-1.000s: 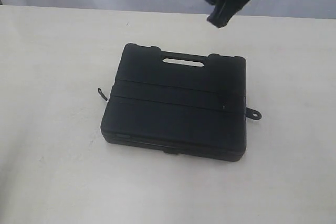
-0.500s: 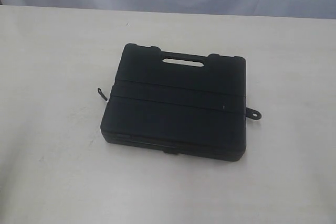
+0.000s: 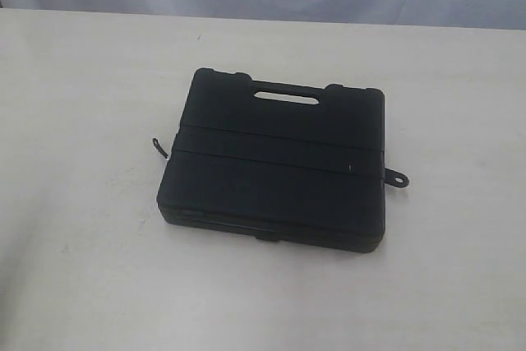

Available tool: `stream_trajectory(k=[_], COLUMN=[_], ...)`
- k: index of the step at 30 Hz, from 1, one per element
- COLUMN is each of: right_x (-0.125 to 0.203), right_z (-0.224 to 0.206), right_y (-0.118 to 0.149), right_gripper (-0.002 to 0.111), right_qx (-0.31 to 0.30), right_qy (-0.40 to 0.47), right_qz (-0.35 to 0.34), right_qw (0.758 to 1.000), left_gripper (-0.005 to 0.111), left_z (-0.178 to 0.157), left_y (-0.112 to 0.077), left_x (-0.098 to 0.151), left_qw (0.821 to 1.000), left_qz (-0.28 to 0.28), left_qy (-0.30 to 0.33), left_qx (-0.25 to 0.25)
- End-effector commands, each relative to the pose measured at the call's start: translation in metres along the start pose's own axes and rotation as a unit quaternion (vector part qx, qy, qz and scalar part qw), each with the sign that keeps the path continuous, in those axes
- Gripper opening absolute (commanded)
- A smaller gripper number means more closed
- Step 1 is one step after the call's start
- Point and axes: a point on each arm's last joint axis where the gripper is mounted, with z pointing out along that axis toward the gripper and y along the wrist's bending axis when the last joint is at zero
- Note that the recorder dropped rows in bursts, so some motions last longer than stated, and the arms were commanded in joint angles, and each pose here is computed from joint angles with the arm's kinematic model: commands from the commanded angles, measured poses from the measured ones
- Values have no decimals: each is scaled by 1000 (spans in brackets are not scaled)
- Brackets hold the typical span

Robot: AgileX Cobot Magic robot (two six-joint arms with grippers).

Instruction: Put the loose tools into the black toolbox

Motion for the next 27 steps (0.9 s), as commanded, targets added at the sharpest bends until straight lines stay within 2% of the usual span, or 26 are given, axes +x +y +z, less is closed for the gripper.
stream_trajectory(k=[1,4,9,12,16,24,26,27], right_x=[19,21,13,13,24,28,30,31], right_z=[4,7,25,41,60,65,68,69], right_y=[18,26,25,24,34,36,39,43], right_gripper=[0,0,0,0,0,0,0,0], right_qx=[-39,-34,8,5,-63,-72,-90,-117], right_qy=[-1,-40,-138,-179,-162,-151,-148,-145], right_qz=[43,65,84,113,193,203,221,249], right_qw=[998,997,987,977,966,965,960,950], left_gripper=[0,0,0,0,0,0,0,0], left_z=[0,0,0,0,0,0,0,0], left_y=[-1,-1,-1,-1,-1,-1,-1,-1], left_x=[-1,-1,-1,-1,-1,-1,-1,-1], left_qw=[1000,1000,1000,1000,1000,1000,1000,1000], left_qz=[-1,-1,-1,-1,-1,-1,-1,-1], left_qy=[0,0,0,0,0,0,0,0], left_qx=[3,3,3,3,3,3,3,3])
